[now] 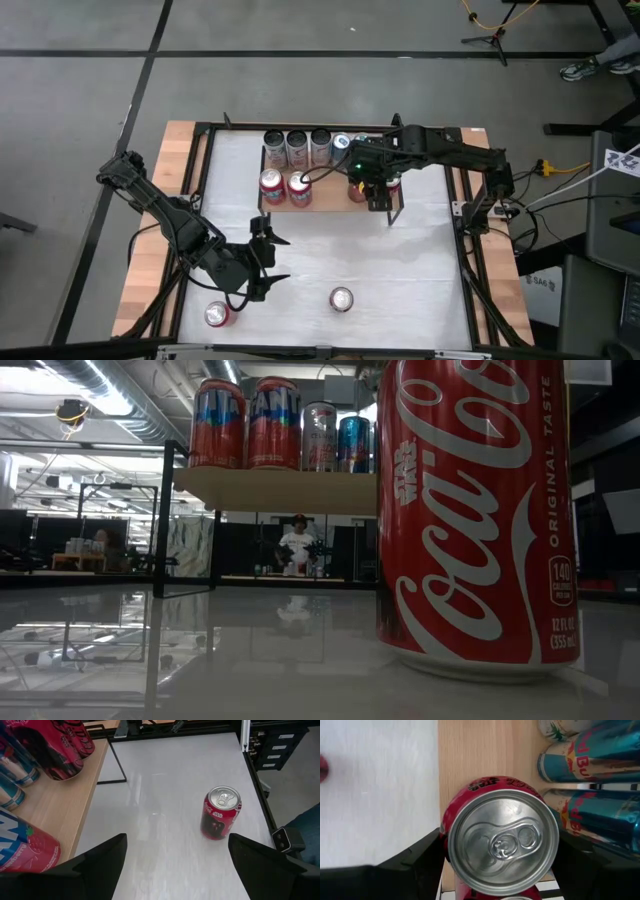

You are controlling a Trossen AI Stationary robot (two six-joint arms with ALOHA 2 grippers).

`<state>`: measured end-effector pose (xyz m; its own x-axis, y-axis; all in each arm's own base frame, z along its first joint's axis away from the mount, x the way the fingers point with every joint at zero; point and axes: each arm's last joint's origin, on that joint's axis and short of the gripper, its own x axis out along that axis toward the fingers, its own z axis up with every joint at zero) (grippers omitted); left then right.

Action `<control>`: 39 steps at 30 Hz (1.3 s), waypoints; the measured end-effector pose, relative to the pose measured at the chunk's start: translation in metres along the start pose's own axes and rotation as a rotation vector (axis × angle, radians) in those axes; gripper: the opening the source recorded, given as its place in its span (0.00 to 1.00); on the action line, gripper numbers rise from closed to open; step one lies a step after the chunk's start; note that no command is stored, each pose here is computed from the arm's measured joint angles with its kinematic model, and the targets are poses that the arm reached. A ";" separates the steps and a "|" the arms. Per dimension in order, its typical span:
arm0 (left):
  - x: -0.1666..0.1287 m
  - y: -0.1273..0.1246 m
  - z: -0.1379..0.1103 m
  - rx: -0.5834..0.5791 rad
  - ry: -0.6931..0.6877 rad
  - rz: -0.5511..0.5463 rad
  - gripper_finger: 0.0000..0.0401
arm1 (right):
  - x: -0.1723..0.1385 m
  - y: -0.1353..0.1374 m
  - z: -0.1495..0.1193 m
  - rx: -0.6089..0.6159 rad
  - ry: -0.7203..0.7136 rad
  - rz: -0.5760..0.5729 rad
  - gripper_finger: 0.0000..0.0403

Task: Place canned beverage on shelf
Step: Put the top red soda can on the shelf aligned with the blue soda can

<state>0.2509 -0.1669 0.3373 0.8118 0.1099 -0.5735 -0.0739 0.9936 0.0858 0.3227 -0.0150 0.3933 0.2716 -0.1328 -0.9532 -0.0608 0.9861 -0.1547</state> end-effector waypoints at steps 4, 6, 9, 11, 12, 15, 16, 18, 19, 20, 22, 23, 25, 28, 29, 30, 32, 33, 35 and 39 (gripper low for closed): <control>0.000 0.000 0.000 0.000 0.000 0.000 0.85 | 0.000 0.000 0.000 0.000 -0.001 0.001 0.72; 0.000 0.000 0.000 0.000 0.000 0.000 0.85 | 0.000 0.000 0.001 0.001 -0.005 0.001 0.72; 0.000 0.000 0.000 0.000 0.000 0.000 0.85 | 0.000 0.000 0.002 0.003 -0.024 -0.001 0.72; 0.000 0.000 0.000 0.000 0.000 0.000 0.85 | 0.000 0.000 0.003 0.003 -0.031 -0.001 0.72; 0.000 0.000 0.000 0.000 0.000 0.000 0.85 | 0.000 0.000 0.003 0.003 -0.028 -0.001 0.72; 0.000 0.000 0.000 0.000 0.000 0.000 0.85 | 0.002 0.000 0.004 0.000 -0.022 0.000 0.72; 0.000 0.000 0.000 0.000 0.000 0.000 0.85 | 0.004 0.000 0.004 -0.001 -0.016 0.001 0.72; 0.000 0.000 0.000 0.000 0.000 0.000 0.85 | 0.008 0.000 0.005 -0.004 0.004 0.003 0.72; 0.000 0.000 0.000 0.000 0.000 0.000 0.85 | 0.010 0.000 0.007 -0.006 0.011 0.004 0.72; 0.000 0.000 0.000 0.000 0.000 0.000 0.85 | 0.011 0.000 0.007 -0.007 0.012 0.004 0.72; 0.000 0.000 0.000 0.000 0.000 0.000 0.85 | 0.015 0.001 0.009 -0.027 0.018 0.006 0.72; 0.000 0.000 0.000 0.000 0.000 0.000 0.85 | 0.016 0.001 0.010 -0.030 0.021 0.005 0.72; 0.000 0.000 0.000 0.000 0.000 0.000 0.85 | 0.016 0.000 0.010 -0.030 0.022 0.005 0.72; 0.000 0.000 0.000 0.000 0.000 0.000 0.85 | 0.016 -0.002 0.009 -0.024 0.027 0.004 0.72; 0.000 0.000 0.000 0.000 0.000 0.000 0.85 | 0.016 -0.003 0.009 -0.020 0.031 0.002 0.72; 0.000 0.000 0.000 0.000 0.000 0.000 0.85 | 0.016 -0.003 0.008 -0.019 0.038 0.002 0.72; 0.000 0.000 0.000 0.000 0.000 0.000 0.85 | 0.015 -0.004 0.006 -0.014 0.047 0.002 0.72; 0.000 0.000 0.000 0.000 0.000 0.000 0.85 | 0.015 -0.004 0.006 -0.012 0.048 0.003 0.72; 0.000 0.000 0.000 0.000 0.000 0.000 0.85 | 0.015 -0.004 0.006 -0.012 0.047 0.003 0.72; 0.000 0.000 0.000 0.000 0.000 0.000 0.85 | 0.015 -0.004 0.006 -0.012 0.047 0.002 0.72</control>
<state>0.2509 -0.1668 0.3374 0.8120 0.1101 -0.5732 -0.0743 0.9936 0.0856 0.3332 -0.0199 0.3810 0.2263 -0.1355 -0.9646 -0.0728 0.9852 -0.1555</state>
